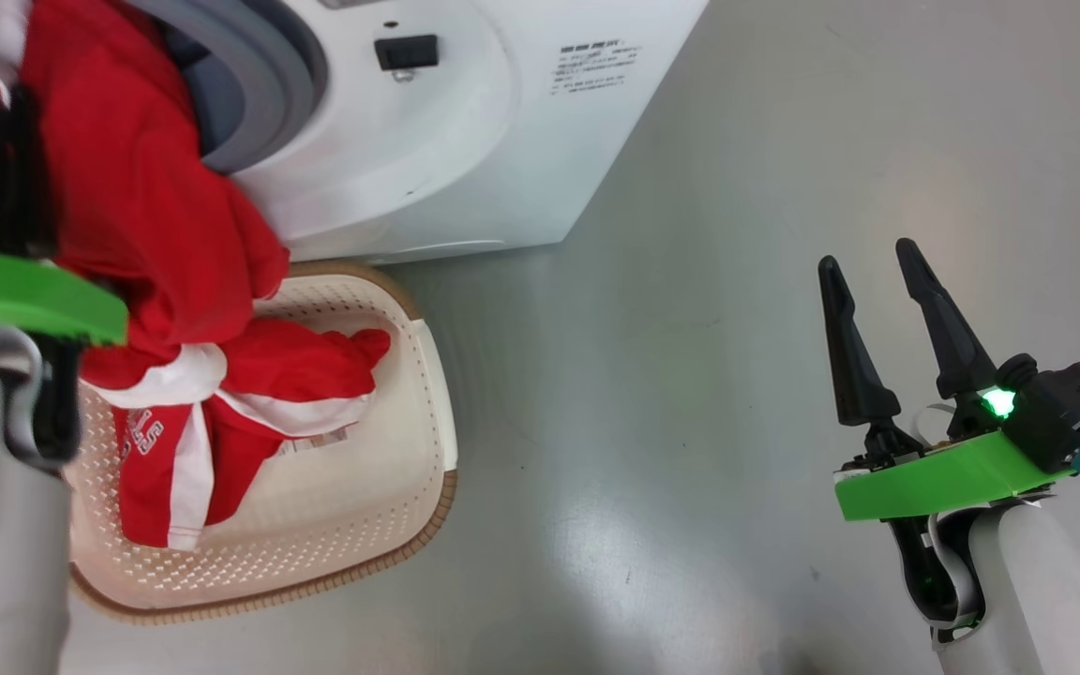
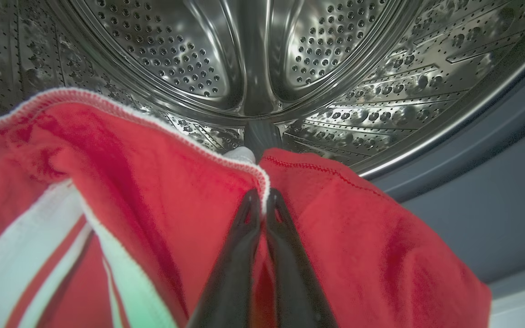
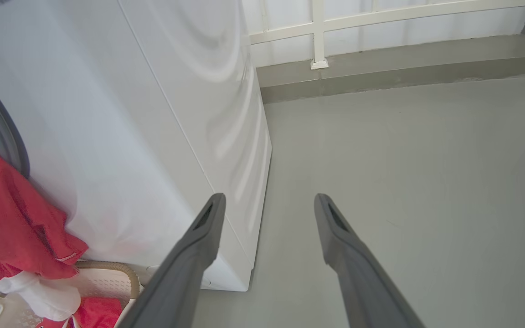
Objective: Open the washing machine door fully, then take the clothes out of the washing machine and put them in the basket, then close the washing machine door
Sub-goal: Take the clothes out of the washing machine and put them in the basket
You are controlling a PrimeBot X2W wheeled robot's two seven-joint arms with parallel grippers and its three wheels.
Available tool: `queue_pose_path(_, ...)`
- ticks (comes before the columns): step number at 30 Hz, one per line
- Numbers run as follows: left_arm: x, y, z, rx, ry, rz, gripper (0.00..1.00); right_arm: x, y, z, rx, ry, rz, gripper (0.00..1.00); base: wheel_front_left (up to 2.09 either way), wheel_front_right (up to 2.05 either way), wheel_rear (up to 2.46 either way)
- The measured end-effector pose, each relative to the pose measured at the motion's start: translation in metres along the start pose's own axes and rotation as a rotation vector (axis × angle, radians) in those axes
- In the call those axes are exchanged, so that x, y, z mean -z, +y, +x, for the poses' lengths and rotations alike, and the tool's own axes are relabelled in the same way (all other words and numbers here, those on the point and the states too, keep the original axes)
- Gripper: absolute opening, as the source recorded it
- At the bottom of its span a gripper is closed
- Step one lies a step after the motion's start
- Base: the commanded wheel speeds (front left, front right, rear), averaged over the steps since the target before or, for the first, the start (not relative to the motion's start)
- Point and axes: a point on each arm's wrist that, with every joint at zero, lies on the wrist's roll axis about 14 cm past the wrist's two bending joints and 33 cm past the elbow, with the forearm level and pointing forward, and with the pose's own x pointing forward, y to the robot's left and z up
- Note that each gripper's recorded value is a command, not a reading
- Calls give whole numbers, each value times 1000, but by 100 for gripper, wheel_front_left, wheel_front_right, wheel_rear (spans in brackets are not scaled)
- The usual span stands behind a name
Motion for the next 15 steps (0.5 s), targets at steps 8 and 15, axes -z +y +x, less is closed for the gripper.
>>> queue_pose_path(8, 8, -1, -35, -9, 7, -25, 0, -9, 9, 1, -21, -22, 5, 100, 0, 0, 0)
queue_pose_path(15, 18, 0, -67, -30, 26, -46, 0, -14, 17, 1, -42, -35, 10, 100, 0, 0, 0)
